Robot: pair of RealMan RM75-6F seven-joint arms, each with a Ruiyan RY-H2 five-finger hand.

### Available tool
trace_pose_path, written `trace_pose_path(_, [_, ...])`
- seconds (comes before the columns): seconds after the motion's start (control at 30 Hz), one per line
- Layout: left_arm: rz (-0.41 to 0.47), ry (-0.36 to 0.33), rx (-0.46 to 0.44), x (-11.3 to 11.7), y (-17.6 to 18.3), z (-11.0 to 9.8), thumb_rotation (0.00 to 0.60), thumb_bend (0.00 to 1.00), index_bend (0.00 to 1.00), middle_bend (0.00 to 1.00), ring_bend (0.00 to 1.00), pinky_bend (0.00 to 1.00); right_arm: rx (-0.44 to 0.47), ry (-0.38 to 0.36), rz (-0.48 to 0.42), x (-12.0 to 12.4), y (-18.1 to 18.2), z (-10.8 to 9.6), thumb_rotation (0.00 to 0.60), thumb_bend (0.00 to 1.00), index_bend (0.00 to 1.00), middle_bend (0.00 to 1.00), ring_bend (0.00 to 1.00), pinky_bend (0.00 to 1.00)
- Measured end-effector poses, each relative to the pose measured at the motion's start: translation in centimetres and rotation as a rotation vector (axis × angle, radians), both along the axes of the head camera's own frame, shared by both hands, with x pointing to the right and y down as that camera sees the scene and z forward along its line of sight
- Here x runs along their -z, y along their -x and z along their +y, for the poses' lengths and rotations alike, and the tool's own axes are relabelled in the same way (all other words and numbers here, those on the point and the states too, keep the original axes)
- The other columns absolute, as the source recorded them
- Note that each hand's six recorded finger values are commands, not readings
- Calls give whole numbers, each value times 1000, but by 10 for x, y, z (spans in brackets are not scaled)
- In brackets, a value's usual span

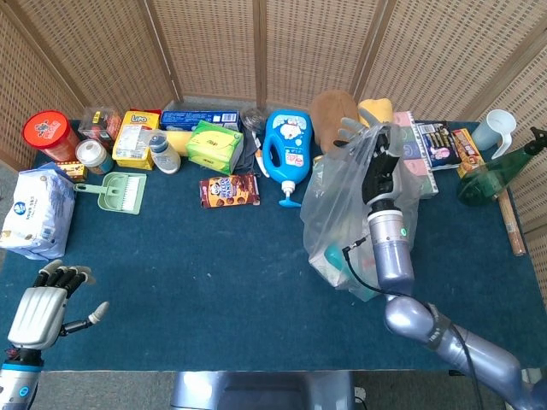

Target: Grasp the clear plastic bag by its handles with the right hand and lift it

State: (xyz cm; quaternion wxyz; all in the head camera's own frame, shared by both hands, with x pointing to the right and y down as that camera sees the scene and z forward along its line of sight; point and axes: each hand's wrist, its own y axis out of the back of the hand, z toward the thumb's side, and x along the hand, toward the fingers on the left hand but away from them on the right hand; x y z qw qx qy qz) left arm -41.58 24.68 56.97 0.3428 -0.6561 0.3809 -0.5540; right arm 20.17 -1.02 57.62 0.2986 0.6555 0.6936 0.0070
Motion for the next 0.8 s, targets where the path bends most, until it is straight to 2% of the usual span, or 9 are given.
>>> trace_pose_path(0.07, [0, 1, 0, 0, 0, 0, 0, 211, 391, 316, 266, 132, 1, 43, -58, 6, 1, 4, 247, 396, 341, 479, 552, 588])
trace_pose_path(0.1, [0, 1, 0, 0, 0, 0, 0, 211, 390, 316, 266, 132, 3, 61, -79, 8, 2, 5, 293, 405, 358, 498, 586, 632])
trace_pose_path(0.17, [0, 2, 0, 0, 1, 1, 0, 211, 390, 315, 267, 132, 5, 103, -115, 12, -1, 5, 446, 439, 413, 543, 653, 742])
trace_pose_path(0.23, [1, 3, 1, -1, 1, 1, 0, 212, 391, 315, 267, 131, 14, 131, -138, 18, -3, 6, 545, 477, 449, 570, 675, 799])
trace_pose_path(0.27, [2, 3, 1, -1, 1, 1, 0, 212, 391, 315, 267, 131, 23, 144, -148, 23, -5, 6, 575, 507, 467, 581, 689, 823])
trace_pose_path(0.4, [10, 3, -6, -1, -2, 1, 0, 211, 391, 315, 266, 131, 62, 165, -177, 42, -5, 8, 600, 607, 560, 650, 800, 912])
trace_pose_path(0.53, [12, 3, -5, -2, -1, 1, 0, 211, 391, 316, 266, 132, 94, 164, -196, 62, -9, 10, 600, 659, 675, 776, 874, 988])
trace_pose_path(0.8, [20, 8, -16, -3, -5, 2, 0, 212, 391, 315, 266, 131, 104, 146, -297, 97, -22, 3, 600, 663, 698, 789, 885, 1000])
